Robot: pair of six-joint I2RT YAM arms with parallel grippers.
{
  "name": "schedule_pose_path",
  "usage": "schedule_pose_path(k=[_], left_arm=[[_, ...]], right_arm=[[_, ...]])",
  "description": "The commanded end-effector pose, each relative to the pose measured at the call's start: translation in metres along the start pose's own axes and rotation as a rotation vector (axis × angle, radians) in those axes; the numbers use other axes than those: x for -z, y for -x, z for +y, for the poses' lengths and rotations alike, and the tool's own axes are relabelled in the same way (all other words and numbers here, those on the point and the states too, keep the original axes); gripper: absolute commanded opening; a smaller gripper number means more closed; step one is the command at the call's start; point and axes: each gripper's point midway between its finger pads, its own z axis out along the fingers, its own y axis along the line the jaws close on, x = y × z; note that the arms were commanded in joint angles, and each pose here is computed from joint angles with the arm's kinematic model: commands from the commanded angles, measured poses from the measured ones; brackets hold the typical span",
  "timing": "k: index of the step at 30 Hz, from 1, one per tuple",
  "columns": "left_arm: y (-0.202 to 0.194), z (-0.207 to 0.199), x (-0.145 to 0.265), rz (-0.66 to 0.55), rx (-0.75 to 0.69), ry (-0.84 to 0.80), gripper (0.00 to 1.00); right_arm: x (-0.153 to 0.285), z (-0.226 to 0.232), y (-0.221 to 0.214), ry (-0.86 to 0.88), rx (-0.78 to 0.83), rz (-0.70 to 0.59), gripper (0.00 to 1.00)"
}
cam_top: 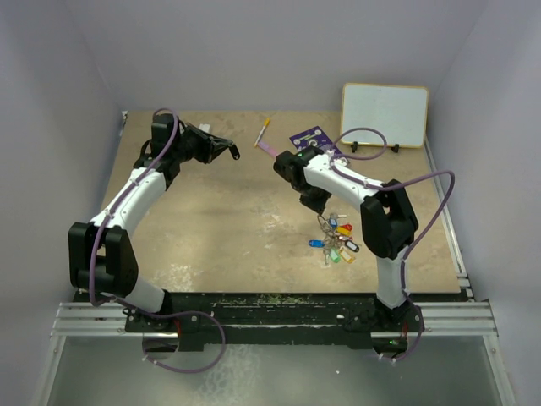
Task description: Put the keys on the keyring
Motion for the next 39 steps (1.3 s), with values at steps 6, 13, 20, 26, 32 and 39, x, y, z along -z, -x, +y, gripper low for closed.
schedule_pose_path(k=[6, 13, 20, 26, 32, 39], left_arm=[[0.001, -0.015, 0.010, -0.010, -0.027, -0.044, 0.04], [0.001, -0.016, 0.010, -0.010, -0.030, -0.050, 0.04], [0.001, -0.014, 0.010, -0.011, -0.029, -0.048, 0.04], [0.002, -0.017, 0.010, -0.016, -0.040, -0.056, 0.04], [0.004, -0.016, 0.010, -0.030, -0.076, -0.057, 0.04], [0.004, -0.017, 0.010, -0.031, -0.081, -0.058, 0.04]], right_arm=[[0.010, 0.025, -0.006, 0.102, -0.060, 0.053, 0.16], [0.024, 0.067, -0.007, 0.260, -0.021, 0.091, 0.31], [0.050, 0.075, 0.010, 0.423, 0.030, 0.068, 0.45], [0.033, 0.050, -0.005, 0.510, 0.141, 0.113, 0.42], [0.018, 0.006, -0.030, 0.447, 0.222, 0.160, 0.37], [0.009, -0.002, -0.033, 0.434, 0.259, 0.144, 0.33]])
